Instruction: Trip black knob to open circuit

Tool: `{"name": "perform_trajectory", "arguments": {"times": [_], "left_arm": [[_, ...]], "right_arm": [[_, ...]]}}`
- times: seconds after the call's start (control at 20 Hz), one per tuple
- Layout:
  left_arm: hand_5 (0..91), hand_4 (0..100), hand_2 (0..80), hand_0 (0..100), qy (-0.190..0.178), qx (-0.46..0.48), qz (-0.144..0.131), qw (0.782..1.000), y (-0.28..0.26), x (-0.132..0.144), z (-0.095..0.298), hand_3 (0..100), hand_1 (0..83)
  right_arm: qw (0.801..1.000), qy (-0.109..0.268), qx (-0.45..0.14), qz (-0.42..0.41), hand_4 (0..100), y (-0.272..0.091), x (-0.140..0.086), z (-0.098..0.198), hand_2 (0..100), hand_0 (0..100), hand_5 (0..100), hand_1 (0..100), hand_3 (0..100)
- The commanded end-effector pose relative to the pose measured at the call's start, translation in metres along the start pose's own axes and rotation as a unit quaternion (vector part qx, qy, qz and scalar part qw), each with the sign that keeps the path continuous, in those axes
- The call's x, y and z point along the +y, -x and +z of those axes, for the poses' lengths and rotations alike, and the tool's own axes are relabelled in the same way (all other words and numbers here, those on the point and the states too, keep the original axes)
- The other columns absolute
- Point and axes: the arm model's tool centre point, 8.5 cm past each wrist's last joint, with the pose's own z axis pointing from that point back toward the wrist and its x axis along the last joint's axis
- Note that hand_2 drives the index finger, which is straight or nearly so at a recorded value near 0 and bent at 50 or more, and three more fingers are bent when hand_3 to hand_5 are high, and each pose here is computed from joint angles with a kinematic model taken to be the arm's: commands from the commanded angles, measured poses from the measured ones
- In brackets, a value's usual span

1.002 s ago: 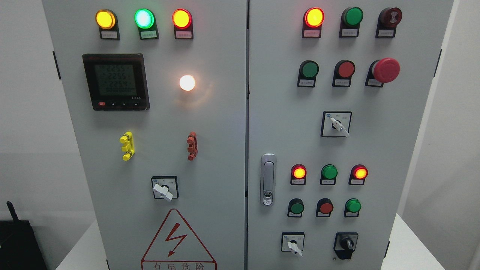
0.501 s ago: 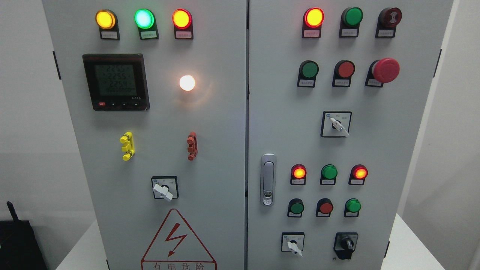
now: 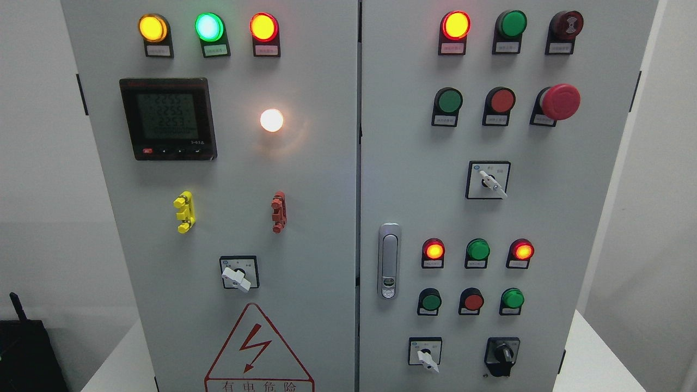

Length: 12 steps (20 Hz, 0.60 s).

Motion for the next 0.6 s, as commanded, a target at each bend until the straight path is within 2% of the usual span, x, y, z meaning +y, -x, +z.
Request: {"name": "perform_trajectory", "arguments": {"times": [0.0,0.2,0.55], "left_arm": [[0.0,0,0.0,12,0.001,-0.003,0.002,1.0,-0.002,-0.001,0.0,0,38.9],[0.0,0,0.0,12,0.001,-0.004,0.002,1.0,-0.003,-0.001,0.0,0,38.9],[0.0,0,0.0,12,0.001,-0.003,0.002,1.0,-0.002,-0.001,0.0,0,38.9]], "right_arm": [[1.0,-0.004,-0.026,-0.003,100,-0.016,0.0,-0.012,0,0,100,17,100],[1.0,-0.006,-0.029,0.001,100,-0.02,0.0,-0.02,0,0,100,19,100],[0.999,-0.01,-0.043,0.004,100,-0.03,-0.001,-0.026,0,8,100,22,100]]}}
